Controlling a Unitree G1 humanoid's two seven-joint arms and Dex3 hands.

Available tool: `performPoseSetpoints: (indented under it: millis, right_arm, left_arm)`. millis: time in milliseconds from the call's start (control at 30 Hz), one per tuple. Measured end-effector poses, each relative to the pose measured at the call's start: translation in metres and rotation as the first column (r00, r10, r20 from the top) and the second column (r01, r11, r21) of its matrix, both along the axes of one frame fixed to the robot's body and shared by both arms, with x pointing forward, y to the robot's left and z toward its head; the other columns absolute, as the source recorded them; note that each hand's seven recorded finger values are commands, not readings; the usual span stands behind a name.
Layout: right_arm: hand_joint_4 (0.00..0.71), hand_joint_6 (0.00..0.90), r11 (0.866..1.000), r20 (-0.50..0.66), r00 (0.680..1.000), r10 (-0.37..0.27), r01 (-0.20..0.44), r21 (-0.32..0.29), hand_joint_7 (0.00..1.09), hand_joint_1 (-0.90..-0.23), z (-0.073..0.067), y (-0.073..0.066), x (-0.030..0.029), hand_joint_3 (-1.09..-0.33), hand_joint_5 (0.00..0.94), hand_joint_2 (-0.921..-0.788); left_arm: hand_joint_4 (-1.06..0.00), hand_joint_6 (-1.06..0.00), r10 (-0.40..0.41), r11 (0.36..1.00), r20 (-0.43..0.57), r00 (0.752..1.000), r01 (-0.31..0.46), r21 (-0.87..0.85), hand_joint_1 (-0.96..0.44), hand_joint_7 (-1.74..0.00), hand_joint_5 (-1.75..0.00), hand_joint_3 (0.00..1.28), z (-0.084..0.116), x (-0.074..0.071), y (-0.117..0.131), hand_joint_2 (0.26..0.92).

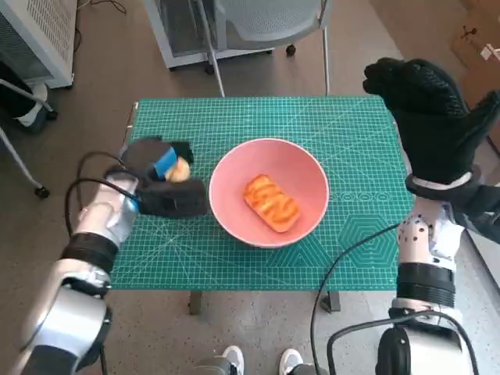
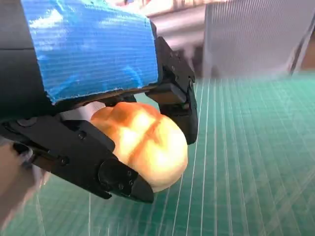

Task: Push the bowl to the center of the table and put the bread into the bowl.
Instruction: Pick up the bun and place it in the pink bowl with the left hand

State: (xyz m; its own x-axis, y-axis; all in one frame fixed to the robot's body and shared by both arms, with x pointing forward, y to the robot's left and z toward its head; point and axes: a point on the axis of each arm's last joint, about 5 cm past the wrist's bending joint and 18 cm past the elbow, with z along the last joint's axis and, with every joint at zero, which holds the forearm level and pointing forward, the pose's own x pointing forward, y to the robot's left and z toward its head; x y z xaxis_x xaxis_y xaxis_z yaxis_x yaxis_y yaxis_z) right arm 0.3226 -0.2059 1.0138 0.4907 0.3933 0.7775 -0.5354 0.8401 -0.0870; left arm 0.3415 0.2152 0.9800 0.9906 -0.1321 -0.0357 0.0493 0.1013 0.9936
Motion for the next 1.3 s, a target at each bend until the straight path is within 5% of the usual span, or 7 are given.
performPoseSetpoints:
  millis: [100, 467, 667, 833, 1000, 1300]
  right_arm:
    - [0.354, 0.457, 1.000, 0.004, 1.000, 0.000, 0.000, 0.000, 0.00, -0.623, 0.001, 0.000, -0.0001, -0.704, 0.003, -0.921]
    - [0.357, 0.460, 1.000, 0.006, 1.000, 0.004, -0.004, -0.003, 0.00, -0.623, 0.001, 0.001, 0.0002, -0.700, 0.003, -0.921]
    - [0.358, 0.459, 1.000, 0.004, 1.000, 0.005, -0.005, -0.003, 0.00, -0.627, 0.001, 0.002, 0.0003, -0.700, 0.003, -0.921]
    - [0.358, 0.458, 1.000, -0.004, 1.000, 0.010, -0.010, -0.001, 0.00, -0.632, -0.001, 0.003, 0.0008, -0.700, 0.002, -0.921]
    - [0.358, 0.458, 1.000, -0.007, 1.000, 0.019, -0.019, 0.001, 0.00, -0.633, -0.002, 0.006, 0.0012, -0.703, 0.002, -0.921]
    - [0.357, 0.445, 1.000, -0.007, 1.000, 0.013, -0.013, 0.004, 0.00, -0.616, -0.004, 0.005, 0.0002, -0.722, 0.000, -0.921]
  left_arm:
    - [-0.71, -0.66, -0.051, 0.998, 0.126, 0.991, 0.056, -0.037, 0.00, -1.18, -1.09, 0.04, 0.027, -0.004, -0.003, 0.920]
    - [-0.80, -0.72, -0.136, 0.981, 0.269, 0.954, 0.167, -0.096, 0.00, -1.13, -0.98, 0.00, 0.044, -0.026, -0.019, 0.908]
    - [-0.80, -0.76, -0.238, 0.950, 0.394, 0.888, 0.297, -0.097, 0.00, -1.10, -0.95, 0.00, 0.064, -0.043, -0.038, 0.899]
    - [-0.81, -0.74, -0.368, 0.881, 0.468, 0.803, 0.462, -0.100, 0.00, -1.11, -0.97, 0.00, 0.075, -0.057, -0.061, 0.903]
    - [-0.81, -0.71, -0.465, 0.830, 0.436, 0.771, 0.551, -0.090, 0.00, -1.12, -0.98, 0.00, 0.068, -0.059, -0.080, 0.908]
    - [-0.79, -0.70, -0.543, 0.802, 0.301, 0.784, 0.590, -0.094, 0.00, -1.08, -1.05, 0.00, 0.045, -0.053, -0.097, 0.912]
